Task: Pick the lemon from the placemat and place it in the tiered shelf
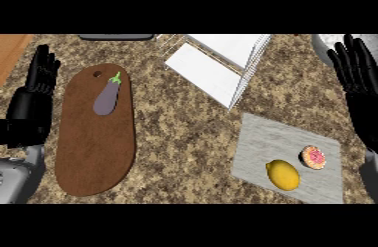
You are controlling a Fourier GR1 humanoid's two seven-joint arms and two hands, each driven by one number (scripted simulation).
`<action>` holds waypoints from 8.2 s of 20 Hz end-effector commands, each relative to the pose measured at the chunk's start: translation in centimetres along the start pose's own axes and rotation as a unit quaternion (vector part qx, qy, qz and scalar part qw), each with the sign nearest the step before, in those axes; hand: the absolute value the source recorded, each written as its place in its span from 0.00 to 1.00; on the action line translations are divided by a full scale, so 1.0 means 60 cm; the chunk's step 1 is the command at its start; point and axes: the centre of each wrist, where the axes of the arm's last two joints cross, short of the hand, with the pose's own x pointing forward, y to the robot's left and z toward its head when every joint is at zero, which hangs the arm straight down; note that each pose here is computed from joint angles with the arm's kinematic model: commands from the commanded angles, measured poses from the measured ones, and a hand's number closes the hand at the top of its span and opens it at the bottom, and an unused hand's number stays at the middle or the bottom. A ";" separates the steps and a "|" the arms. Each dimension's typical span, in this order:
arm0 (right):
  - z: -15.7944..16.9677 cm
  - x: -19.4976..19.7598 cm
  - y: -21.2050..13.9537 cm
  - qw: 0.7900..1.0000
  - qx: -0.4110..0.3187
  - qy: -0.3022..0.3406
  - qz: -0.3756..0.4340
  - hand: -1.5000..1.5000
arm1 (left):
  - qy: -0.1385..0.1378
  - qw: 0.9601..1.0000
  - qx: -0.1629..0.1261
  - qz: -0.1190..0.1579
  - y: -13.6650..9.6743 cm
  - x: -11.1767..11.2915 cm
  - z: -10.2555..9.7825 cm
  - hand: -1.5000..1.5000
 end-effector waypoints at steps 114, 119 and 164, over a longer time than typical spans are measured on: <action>-0.101 0.166 0.393 0.851 -0.161 0.319 0.386 1.00 | 0.246 0.964 -0.100 0.023 0.033 -0.139 0.082 0.50; -0.151 0.226 0.394 0.850 -0.202 0.292 0.390 1.00 | 0.254 0.964 -0.082 0.019 0.070 -0.138 0.097 0.50; -0.415 0.182 0.279 0.730 -0.336 0.384 0.454 1.00 | 0.248 0.967 -0.047 0.020 0.102 -0.135 0.106 0.50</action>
